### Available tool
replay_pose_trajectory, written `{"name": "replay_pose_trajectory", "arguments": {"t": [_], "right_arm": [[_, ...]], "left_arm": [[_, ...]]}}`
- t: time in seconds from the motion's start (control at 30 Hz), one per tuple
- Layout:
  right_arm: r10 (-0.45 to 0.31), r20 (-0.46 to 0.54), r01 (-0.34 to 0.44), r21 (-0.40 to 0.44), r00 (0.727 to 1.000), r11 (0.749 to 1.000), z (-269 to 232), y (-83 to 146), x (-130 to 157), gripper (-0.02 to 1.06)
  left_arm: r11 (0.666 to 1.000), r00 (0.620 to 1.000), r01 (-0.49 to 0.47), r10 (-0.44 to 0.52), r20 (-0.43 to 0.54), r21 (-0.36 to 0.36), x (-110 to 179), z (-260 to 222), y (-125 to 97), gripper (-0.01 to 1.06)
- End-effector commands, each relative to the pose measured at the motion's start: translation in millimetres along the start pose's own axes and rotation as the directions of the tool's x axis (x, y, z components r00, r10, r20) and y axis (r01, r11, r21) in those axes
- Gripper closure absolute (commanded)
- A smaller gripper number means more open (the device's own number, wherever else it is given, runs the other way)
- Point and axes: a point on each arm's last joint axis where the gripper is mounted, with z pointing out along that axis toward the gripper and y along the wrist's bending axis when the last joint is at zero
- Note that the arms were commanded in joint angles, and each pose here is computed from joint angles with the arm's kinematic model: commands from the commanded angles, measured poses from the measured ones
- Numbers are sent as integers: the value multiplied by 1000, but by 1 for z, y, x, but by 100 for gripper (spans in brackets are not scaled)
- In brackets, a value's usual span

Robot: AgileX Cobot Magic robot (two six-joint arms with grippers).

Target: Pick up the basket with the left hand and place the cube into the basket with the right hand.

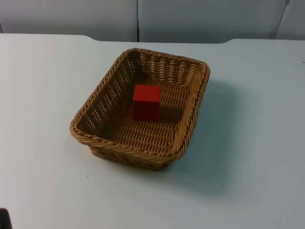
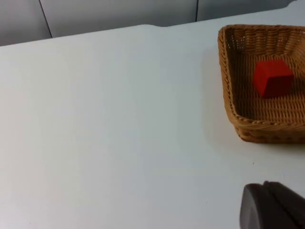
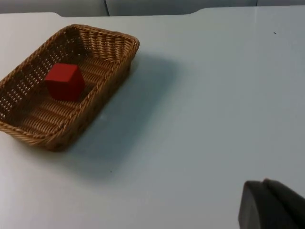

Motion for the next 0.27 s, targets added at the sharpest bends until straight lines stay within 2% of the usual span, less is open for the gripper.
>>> {"name": "replay_pose_trajectory", "arguments": {"t": [0.0,0.13,0.23], "right_arm": [[-13,6,13,-1,1000,1000,1,0,0,105],[-59,14,59,0,998,998,2,0,0,105],[-57,7,57,-2,998,998,11,-1,4,105]], "left_arm": [[1000,1000,3,-3,1,5,1,-1,0,105],[1000,1000,-1,2,-14,9,3,1,1,105],[1000,1000,2,-2,-4,8,3,3,1,105]]}}
